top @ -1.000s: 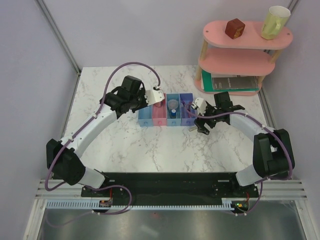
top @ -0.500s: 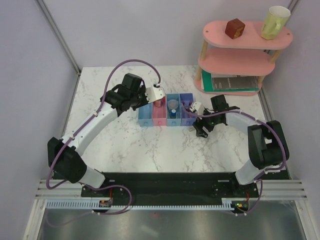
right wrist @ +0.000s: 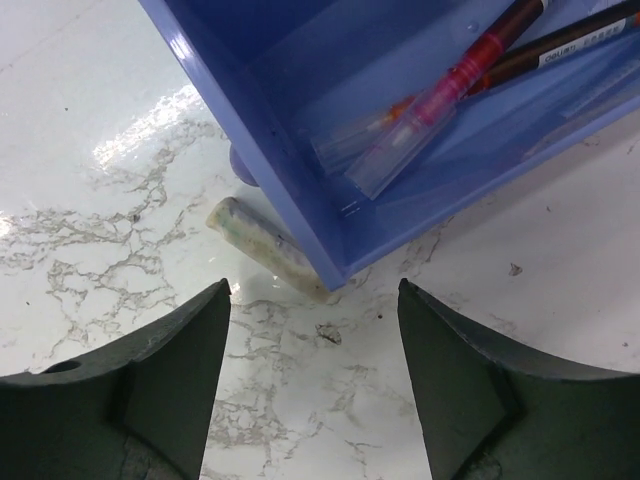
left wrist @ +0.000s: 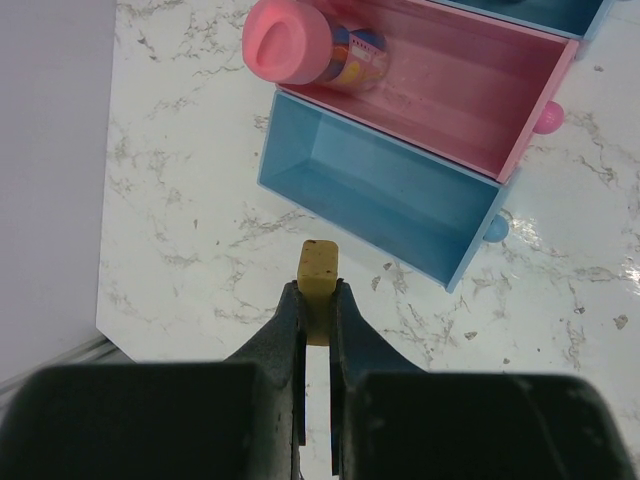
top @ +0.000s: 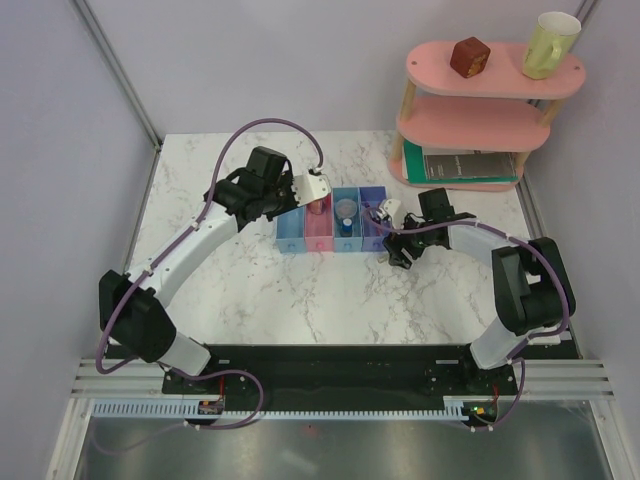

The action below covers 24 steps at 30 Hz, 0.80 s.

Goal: Sort the stationery into containers
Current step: Pick up the stationery from the center of the board.

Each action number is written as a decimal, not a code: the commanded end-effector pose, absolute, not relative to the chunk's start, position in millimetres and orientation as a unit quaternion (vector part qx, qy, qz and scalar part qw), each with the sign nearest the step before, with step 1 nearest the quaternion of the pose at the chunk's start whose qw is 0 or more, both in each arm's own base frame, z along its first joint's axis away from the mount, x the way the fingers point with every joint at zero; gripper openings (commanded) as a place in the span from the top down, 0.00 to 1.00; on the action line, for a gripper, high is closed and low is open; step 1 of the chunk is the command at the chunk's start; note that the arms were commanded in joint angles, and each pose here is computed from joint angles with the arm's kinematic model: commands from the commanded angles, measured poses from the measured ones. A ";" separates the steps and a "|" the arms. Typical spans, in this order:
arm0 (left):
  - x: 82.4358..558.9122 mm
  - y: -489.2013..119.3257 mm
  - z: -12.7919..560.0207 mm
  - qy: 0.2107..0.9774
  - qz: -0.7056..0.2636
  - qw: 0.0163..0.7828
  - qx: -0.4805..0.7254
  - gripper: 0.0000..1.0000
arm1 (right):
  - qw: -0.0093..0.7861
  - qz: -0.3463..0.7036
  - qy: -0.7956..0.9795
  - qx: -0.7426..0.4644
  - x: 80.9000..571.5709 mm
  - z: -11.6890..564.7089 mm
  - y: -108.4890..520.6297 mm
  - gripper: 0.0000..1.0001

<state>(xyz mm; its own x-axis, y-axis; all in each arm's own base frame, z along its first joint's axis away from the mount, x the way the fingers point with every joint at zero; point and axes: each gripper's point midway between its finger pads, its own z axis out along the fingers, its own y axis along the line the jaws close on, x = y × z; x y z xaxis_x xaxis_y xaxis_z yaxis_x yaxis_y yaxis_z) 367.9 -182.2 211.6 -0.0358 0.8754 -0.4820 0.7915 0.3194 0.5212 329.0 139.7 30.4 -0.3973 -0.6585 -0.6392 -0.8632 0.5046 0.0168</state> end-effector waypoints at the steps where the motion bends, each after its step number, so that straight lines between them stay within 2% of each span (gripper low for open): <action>1: 376.6 -186.3 231.2 0.718 0.054 0.407 0.562 0.98 | 0.312 0.184 0.803 -0.474 336.6 36.7 156.2 0.26; 5: 379.0 -184.0 231.5 0.719 0.064 0.406 0.561 0.98 | 0.307 0.183 0.800 -0.483 332.0 34.6 162.3 0.40; 6: 379.2 -183.4 231.8 0.720 0.064 0.406 0.560 0.98 | 0.307 0.183 0.799 -0.483 331.9 34.7 163.3 0.52; 8: 379.9 -183.9 232.7 0.720 0.064 0.407 0.559 0.98 | 0.303 0.182 0.802 -0.482 330.4 33.1 162.4 0.65; 9: 380.0 -183.9 232.7 0.719 0.064 0.407 0.559 0.98 | 0.302 0.181 0.802 -0.482 329.5 32.7 161.8 0.68; 12: 380.1 -183.3 231.8 0.721 0.064 0.406 0.558 0.98 | 0.293 0.178 0.804 -0.486 322.7 29.7 158.4 0.67; 15: 380.9 -184.7 232.7 0.720 0.062 0.408 0.559 0.98 | 0.285 0.176 0.804 -0.491 314.8 26.3 154.4 0.59; 18: 381.5 -185.4 233.9 0.720 0.061 0.409 0.558 0.98 | 0.277 0.179 0.807 -0.490 307.0 21.9 152.3 0.57; 21: 382.5 -185.7 234.3 0.720 0.061 0.409 0.557 0.98 | 0.272 0.181 0.808 -0.490 301.4 19.9 151.8 0.58; 24: 383.3 -186.6 235.8 0.720 0.061 0.411 0.556 0.98 | 0.274 0.178 0.810 -0.488 301.6 20.7 151.2 0.65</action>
<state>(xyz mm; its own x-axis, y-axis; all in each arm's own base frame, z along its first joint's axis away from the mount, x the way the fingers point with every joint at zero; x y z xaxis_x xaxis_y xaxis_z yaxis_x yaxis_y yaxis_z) 372.9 -184.1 216.3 -0.0341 0.8739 -0.4850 0.7849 0.3238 0.5283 307.5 149.9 17.5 -0.3817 -0.6920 -0.6128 -0.8828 0.4694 0.0198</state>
